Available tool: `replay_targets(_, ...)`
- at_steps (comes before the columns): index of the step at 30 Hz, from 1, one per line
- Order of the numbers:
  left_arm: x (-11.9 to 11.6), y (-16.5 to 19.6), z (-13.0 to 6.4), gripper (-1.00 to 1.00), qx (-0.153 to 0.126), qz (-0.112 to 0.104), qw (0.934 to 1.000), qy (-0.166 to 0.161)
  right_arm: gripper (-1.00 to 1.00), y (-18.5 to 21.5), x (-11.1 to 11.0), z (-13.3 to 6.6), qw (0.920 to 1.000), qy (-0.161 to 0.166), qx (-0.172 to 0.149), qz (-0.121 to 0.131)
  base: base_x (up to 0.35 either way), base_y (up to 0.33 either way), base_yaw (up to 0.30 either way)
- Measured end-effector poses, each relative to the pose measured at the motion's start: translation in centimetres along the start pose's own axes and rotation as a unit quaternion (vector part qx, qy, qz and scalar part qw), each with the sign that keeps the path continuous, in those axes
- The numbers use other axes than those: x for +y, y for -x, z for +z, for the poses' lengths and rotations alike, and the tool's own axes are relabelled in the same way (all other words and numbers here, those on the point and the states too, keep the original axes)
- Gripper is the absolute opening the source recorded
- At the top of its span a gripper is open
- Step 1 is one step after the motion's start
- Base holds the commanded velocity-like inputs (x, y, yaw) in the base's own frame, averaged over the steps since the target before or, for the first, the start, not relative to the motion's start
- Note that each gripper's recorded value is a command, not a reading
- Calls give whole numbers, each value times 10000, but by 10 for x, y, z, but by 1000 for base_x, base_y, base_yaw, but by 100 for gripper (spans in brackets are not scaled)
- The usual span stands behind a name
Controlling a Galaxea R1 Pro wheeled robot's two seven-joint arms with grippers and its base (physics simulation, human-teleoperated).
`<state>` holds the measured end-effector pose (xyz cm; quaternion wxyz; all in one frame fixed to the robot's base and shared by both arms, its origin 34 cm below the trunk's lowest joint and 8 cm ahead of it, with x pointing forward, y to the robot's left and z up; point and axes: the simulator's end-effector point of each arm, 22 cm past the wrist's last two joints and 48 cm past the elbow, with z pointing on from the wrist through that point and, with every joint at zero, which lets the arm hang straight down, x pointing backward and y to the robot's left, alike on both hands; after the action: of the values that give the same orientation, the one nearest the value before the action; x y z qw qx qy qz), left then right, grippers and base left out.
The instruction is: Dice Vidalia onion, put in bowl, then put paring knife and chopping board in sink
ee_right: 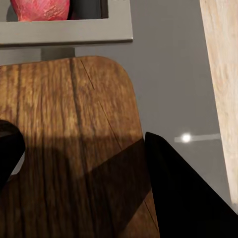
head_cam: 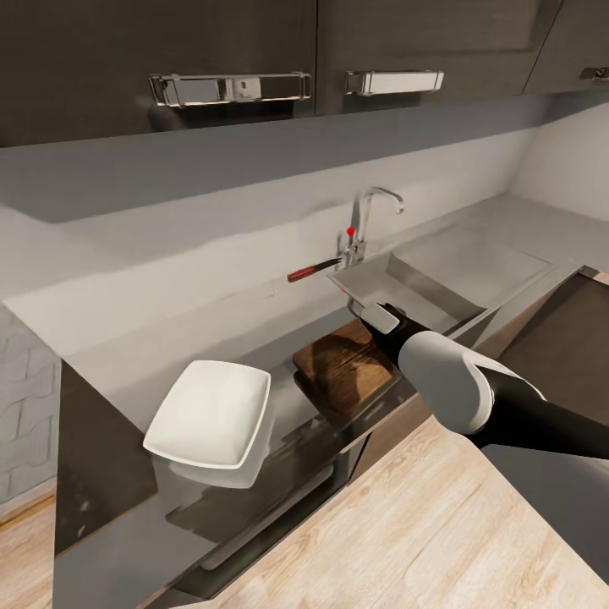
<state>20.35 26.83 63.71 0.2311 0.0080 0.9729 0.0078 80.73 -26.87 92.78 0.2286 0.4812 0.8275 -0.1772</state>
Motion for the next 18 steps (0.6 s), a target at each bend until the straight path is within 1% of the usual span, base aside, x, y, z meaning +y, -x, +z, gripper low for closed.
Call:
replay_targets(4,0,-3,-1,100,31,-3,10000,2,-100,0,0,0,10000,-1,-4,2,0,46,0)
replay_targets(12,0,-5,-2,100,63,-1,10000,0,-100,0,0,0,10000,-1,-3,4,0,93,0)
replay_targets(18,0,-5,-2,100,61,-1,10000,1,-100,0,0,0,10000,-1,-7,2,0,22,0)
